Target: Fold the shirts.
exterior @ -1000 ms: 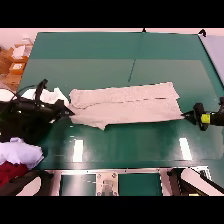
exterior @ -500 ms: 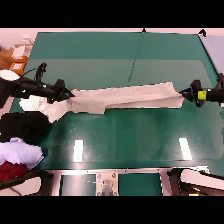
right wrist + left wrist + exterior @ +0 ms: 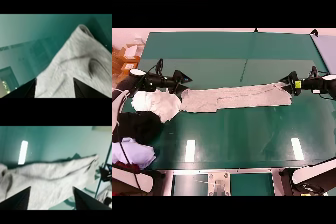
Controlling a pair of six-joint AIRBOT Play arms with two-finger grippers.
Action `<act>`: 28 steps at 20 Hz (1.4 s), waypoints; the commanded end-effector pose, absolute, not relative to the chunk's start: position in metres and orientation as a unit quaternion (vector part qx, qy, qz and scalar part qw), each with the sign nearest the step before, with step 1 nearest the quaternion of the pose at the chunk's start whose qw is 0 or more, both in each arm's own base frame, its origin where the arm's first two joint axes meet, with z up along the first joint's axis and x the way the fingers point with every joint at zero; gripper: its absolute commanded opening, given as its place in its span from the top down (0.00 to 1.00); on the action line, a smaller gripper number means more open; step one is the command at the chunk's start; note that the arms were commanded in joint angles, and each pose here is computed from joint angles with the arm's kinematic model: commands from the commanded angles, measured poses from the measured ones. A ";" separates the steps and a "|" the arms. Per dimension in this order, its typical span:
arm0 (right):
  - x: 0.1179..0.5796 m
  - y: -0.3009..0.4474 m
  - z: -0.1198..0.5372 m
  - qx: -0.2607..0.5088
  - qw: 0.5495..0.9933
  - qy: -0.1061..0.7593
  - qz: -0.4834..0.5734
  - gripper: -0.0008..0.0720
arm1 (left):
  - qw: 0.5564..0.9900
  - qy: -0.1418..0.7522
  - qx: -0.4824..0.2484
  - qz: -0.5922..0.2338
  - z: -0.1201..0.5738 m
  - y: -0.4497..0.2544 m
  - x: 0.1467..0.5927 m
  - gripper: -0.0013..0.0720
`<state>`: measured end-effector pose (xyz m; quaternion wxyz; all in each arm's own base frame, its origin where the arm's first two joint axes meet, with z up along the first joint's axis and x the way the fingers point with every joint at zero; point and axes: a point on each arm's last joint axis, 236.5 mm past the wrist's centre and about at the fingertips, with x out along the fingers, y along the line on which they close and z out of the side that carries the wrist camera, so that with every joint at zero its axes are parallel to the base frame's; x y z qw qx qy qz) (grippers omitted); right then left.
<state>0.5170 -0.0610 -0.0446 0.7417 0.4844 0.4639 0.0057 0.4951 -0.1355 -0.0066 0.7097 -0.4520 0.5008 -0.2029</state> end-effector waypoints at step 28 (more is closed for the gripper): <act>0.469 -0.058 0.013 0.294 0.729 0.578 0.220 0.97 | 0.734 0.536 -0.263 -0.325 -0.005 -0.285 0.452 0.96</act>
